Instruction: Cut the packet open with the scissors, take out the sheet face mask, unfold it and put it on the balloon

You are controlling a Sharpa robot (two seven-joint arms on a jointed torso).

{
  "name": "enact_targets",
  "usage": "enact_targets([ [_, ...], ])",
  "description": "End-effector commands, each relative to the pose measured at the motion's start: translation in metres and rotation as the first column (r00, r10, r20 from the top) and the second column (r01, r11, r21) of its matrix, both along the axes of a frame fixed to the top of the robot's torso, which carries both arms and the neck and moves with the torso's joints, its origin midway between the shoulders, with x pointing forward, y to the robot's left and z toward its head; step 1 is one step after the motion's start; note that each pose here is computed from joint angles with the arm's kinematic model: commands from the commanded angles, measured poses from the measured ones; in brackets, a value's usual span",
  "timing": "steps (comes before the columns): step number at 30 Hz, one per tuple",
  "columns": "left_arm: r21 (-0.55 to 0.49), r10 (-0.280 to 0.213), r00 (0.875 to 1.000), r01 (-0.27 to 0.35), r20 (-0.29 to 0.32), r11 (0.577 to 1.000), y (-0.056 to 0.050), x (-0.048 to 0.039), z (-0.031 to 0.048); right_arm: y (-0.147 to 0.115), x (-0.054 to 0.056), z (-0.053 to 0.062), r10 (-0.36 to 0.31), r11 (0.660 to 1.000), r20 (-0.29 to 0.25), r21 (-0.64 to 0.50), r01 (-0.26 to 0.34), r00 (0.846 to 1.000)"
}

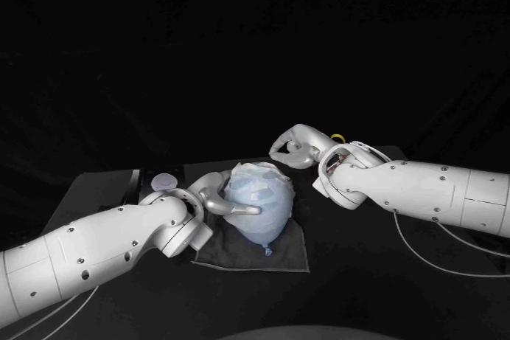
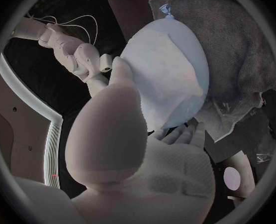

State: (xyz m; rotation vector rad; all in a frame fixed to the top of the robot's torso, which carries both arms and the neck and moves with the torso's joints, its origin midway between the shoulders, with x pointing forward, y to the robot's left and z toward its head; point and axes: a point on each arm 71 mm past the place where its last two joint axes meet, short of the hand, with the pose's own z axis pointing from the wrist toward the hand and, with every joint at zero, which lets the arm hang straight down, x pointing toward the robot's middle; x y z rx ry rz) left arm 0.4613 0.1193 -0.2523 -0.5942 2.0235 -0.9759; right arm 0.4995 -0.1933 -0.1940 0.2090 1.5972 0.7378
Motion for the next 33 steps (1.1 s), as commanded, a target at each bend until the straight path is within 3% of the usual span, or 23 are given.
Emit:
enact_targets([
  [1, 0.001, -0.017, 1.000, 0.017, -0.005, 1.000, -0.003, -0.0010, -0.0001, 0.001, -0.002, 0.000, 0.026, 0.999, -0.070, 0.044, -0.023, 0.997],
  [9, 0.002, -0.016, 1.000, 0.017, -0.005, 1.000, -0.002, -0.0007, -0.0003, 0.001, -0.007, -0.005, 0.051, 0.997, -0.190, 0.074, -0.038, 0.980],
  [16, 0.002, -0.017, 1.000, 0.017, -0.005, 1.000, -0.002, -0.0006, -0.0004, 0.000, -0.006, -0.009, 0.045, 0.996, -0.236, 0.083, -0.026, 0.971],
  [33, 0.003, -0.014, 1.000, 0.014, -0.005, 1.000, -0.001, -0.0004, -0.0006, 0.004, -0.008, -0.011, 0.063, 0.994, -0.247, 0.100, -0.039, 0.967],
])
